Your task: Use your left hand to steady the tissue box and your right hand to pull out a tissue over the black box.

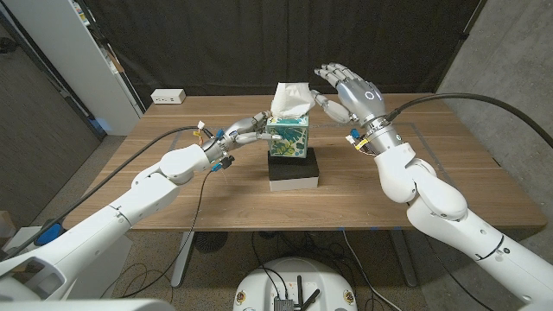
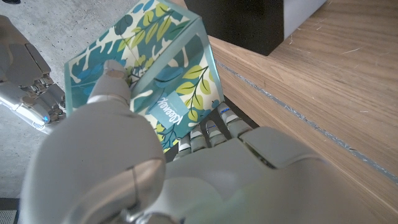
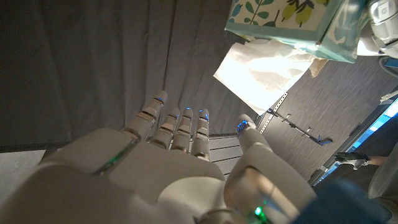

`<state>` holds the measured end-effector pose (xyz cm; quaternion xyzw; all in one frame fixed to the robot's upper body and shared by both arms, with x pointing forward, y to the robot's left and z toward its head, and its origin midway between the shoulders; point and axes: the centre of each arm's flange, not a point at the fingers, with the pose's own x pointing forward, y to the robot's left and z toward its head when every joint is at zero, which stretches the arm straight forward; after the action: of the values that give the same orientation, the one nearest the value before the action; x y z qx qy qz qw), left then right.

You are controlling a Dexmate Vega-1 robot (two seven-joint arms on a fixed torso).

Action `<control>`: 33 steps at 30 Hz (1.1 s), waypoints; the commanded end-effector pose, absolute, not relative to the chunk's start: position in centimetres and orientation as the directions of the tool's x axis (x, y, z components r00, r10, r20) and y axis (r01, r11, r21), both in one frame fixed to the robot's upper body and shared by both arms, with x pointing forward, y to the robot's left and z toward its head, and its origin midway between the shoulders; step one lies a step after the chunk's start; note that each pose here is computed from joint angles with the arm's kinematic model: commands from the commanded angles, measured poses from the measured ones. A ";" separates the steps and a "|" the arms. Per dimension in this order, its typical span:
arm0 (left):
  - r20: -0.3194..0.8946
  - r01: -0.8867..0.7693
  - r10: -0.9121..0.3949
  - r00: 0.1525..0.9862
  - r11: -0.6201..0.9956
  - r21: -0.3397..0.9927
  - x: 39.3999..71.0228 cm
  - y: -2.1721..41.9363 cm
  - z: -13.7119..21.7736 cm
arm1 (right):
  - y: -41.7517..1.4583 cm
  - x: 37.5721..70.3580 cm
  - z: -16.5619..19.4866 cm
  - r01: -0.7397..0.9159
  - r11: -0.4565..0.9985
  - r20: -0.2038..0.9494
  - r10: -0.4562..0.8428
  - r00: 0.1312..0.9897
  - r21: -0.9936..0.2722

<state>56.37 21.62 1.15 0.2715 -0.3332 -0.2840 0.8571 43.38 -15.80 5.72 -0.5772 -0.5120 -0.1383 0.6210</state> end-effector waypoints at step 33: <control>0.420 0.305 -0.661 0.622 0.698 0.648 56.5 21.7 1.0 | -13.0 44.9 7.4 0.634 0.244 0.645 0.542 0.538 -0.734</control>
<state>56.30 21.62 0.93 0.2706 -0.3324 -0.2810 0.8586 44.46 -13.60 6.78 -0.6108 -0.4934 -0.0690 0.6154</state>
